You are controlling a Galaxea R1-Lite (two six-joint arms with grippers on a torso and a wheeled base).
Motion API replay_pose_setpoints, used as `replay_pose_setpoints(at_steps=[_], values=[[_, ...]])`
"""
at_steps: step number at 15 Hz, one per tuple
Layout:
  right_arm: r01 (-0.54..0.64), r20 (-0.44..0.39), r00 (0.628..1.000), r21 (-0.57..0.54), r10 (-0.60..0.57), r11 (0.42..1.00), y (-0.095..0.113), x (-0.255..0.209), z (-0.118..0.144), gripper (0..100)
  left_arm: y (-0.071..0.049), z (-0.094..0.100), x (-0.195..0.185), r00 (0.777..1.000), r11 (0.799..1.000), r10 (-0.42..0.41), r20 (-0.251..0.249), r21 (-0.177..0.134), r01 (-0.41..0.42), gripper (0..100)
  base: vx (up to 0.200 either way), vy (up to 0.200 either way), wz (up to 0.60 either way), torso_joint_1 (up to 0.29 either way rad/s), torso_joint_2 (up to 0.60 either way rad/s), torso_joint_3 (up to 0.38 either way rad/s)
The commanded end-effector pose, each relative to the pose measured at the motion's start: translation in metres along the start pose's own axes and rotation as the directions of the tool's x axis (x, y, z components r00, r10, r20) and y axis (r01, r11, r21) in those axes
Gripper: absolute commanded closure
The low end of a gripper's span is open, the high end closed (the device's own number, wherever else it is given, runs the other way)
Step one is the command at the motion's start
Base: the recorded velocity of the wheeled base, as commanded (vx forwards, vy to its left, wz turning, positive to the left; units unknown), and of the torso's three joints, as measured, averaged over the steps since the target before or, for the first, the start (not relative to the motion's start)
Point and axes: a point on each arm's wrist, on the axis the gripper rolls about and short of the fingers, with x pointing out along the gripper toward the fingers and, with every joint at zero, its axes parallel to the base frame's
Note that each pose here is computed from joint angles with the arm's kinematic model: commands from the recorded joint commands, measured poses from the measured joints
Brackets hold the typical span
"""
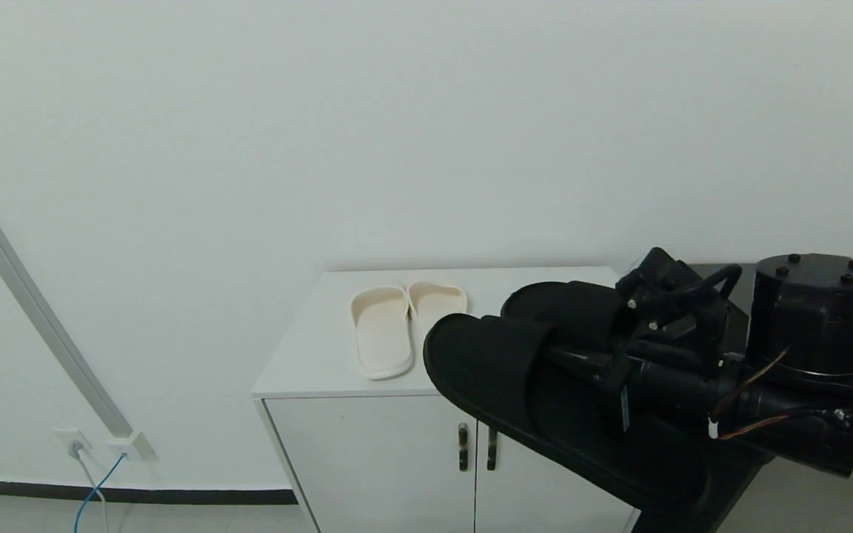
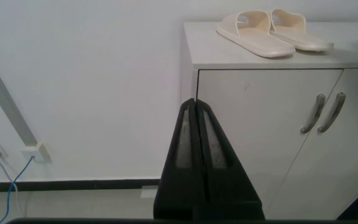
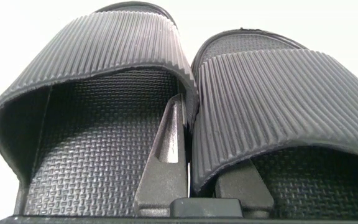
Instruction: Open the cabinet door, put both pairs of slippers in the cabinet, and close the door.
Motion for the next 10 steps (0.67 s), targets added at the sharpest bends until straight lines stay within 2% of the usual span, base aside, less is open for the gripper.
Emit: replay_pose_setpoints(at_steps=[1,2,8,10], values=[[-0.006,-0.016,1.0,0.002,0.006,1.0,0.0011,-0.0013,-0.0049,100,0.0,0.0001,0.0,1.0,1.0,0.001,0.001,-0.001,-0.001,100,0.0,0.0,0.0,0.0,0.0,0.0],[-0.015,-0.013,1.0,0.002,0.015,1.0,0.0013,-0.0016,-0.0045,100,0.0,-0.0001,0.0,1.0,1.0,0.001,-0.001,-0.001,-0.001,100,0.0,0.0,0.0,0.0,0.0,0.0],[-0.027,-0.033,0.999,0.01,0.028,1.0,0.002,0.0012,-0.0093,100,0.0,-0.0001,0.0,1.0,1.0,0.003,-0.001,-0.002,-0.003,100,-0.2,0.0,0.0,0.006,0.0,0.002],[-0.027,-0.039,0.999,0.013,0.027,1.0,0.0017,0.0024,-0.0111,100,0.0,0.0001,0.0,1.0,1.0,0.003,0.001,-0.004,-0.003,100,0.0,0.0,0.0,0.0,0.0,0.0]])
